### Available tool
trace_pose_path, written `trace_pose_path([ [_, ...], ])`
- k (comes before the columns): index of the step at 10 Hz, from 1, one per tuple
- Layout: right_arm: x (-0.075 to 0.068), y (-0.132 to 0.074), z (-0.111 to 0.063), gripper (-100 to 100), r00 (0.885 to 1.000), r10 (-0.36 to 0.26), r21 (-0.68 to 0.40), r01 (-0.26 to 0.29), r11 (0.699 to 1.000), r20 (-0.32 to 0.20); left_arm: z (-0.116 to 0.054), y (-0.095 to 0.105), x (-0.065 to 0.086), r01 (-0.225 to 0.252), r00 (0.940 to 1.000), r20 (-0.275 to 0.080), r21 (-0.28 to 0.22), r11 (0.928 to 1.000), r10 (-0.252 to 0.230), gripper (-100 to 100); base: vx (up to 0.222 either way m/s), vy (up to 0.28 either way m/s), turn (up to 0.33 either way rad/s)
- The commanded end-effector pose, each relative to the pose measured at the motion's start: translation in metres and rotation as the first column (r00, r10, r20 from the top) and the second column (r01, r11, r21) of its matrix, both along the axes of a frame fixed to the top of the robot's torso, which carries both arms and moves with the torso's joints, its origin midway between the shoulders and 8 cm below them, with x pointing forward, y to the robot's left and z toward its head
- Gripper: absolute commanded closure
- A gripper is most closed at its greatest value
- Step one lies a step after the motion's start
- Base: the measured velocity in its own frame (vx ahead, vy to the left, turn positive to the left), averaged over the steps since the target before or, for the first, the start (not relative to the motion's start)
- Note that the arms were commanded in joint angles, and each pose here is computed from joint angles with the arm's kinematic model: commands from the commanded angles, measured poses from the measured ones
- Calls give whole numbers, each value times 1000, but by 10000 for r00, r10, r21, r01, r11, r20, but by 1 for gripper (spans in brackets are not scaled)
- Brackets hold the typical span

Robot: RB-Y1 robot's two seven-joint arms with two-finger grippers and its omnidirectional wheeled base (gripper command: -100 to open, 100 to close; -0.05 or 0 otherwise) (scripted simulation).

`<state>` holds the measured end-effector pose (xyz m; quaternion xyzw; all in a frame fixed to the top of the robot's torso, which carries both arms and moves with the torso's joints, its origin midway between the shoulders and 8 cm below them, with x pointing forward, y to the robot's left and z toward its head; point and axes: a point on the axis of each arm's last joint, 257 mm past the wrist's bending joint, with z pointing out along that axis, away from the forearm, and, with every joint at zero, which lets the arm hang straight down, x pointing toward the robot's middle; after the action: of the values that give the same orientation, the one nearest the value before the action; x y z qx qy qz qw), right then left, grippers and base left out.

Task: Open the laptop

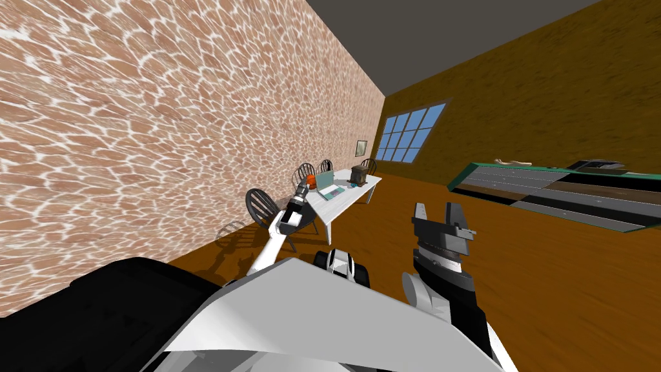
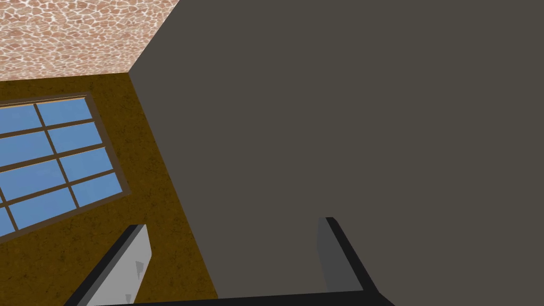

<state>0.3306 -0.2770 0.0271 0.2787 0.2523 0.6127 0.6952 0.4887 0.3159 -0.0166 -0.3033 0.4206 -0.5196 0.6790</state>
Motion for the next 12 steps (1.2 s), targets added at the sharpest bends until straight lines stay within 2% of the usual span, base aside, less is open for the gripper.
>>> trace_pose_path([
  [1, 0, 0, 0, 0, 10000, 0, 1, 0, 10000, 0, 3, 15, 18, -247, 9994, -243, 16, 9997, 248, -100, 15, -78, 21],
  [2, 0, 0, 0, 0, 10000, 0, 0, 0, 10000, 0, 0, 32, 31, -536, 9970, -558, 12, 9986, 536, -100, 37, -92, 32],
  [3, 0, 0, 0, 0, 10000, 0, 0, 0, 10000, -1, 5, 30, 33, -503, 9976, -471, 1, 9987, 502, -100, 31, -79, 20],
  [4, 0, 0, 0, 0, 10000, 0, 0, 0, 10000, 0, 1, 48, 46, -833, 9932, -815, -27, 9965, 828, -100, 45, -83, 38],
  [5, 0, 0, 0, 0, 10000, 0, 0, 0, 10000, -1, 7, 46, 48, -793, 9944, -706, -40, 9968, 788, -100, 33, -81, 26],
  [6, 0, 0, 0, 0, 10000, 0, 0, 0, 10000, 0, 3, 66, 59, -1142, 9882, -1032, -82, 9934, 1128, -100, 16, -111, 35],
  [7, 0, 0, 0, 0, 10000, 0, 1, 0, 10000, 0, 9, 64, 63, -1114, 9894, -950, -111, 9937, 1099, -100, 27, -93, 29],
  [8, 0, 0, 0, 0, 10000, 0, 0, 0, 10000, 0, 7, 85, 72, -1493, 9811, -1274, -174, 9886, 1459, -100, 38, -113, 40],
  [9, 0, 0, 0, 0, 10000, 0, 1, 0, 10000, 0, 12, 83, 76, -1464, 9824, -1204, -210, 9890, 1429, -100, 40, -86, 31],
  [10, 0, 0, 0, 0, 10000, 0, 0, 0, 10000, 0, 14, 103, 85, -1843, 9729, -1474, -301, 9824, 1780, -100, 59, -87, 43],
  [11, 0, 0, 0, 0, 10000, 0, 0, 0, 10000, -1, 15, 103, 89, -1839, 9732, -1470, -339, 9824, 1771, -100, 53, -81, 30],
  [12, 0, 0, 0, 0, 10000, 0, 0, 0, 10000, 0, 18, 124, 95, -2222, 9623, -1709, -440, 9740, 2118, -100, 60, -88, 45],
])
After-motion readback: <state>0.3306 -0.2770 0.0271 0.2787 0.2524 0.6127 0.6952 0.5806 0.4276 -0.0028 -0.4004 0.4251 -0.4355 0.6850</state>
